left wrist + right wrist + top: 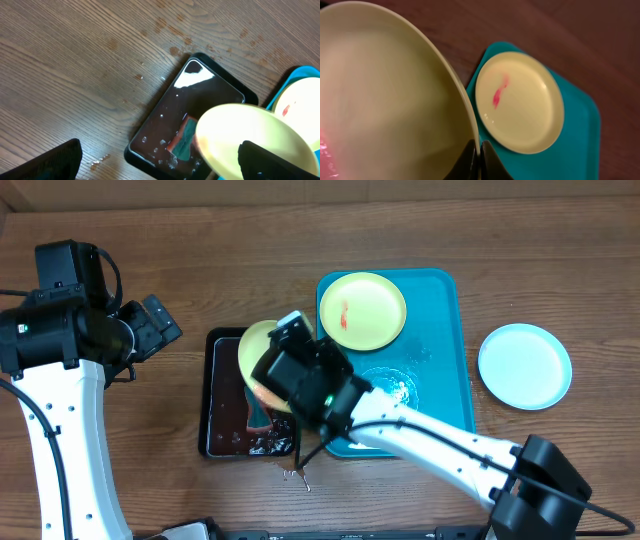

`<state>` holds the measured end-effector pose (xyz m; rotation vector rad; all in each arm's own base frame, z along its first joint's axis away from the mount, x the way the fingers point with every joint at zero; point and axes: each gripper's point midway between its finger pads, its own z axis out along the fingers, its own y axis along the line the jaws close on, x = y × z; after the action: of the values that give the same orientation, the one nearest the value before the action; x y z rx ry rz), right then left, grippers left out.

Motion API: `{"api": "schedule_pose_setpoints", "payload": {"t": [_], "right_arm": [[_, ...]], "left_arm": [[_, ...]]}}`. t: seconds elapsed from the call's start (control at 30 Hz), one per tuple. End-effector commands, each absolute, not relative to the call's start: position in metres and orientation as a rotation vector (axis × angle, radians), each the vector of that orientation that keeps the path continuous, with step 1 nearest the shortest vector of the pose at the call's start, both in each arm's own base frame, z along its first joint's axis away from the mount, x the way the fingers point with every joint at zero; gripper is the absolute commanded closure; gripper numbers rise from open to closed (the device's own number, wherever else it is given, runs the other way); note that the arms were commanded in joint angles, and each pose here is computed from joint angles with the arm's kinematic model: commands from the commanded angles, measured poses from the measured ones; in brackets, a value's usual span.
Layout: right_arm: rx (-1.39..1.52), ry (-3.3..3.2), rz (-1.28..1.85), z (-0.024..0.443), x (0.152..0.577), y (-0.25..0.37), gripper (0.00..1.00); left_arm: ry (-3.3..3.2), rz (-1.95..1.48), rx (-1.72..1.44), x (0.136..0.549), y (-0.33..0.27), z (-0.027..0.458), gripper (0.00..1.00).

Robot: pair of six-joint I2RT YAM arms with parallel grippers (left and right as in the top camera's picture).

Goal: Clean dirty plates on tray and stack at the side
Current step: 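Lift the yellow plate with the right gripper and tilt it over the black tray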

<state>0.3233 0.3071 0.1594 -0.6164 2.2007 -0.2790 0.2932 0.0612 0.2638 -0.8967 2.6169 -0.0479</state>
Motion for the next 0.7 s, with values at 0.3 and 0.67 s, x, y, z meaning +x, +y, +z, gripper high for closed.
{"api": "schedule_pose_setpoints", "payload": {"t": [0.3, 0.67], "right_arm": [[-0.489, 1.780, -0.552, 0.270, 0.290, 0.308, 0.96], [-0.505, 1.690, -0.578, 0.287, 0.267, 0.323, 0.96]], "left_arm": [[2.597, -0.023, -0.883, 0.293, 0.065, 0.271, 0.00], [2.597, -0.023, -0.883, 0.293, 0.065, 0.271, 0.00]]}}
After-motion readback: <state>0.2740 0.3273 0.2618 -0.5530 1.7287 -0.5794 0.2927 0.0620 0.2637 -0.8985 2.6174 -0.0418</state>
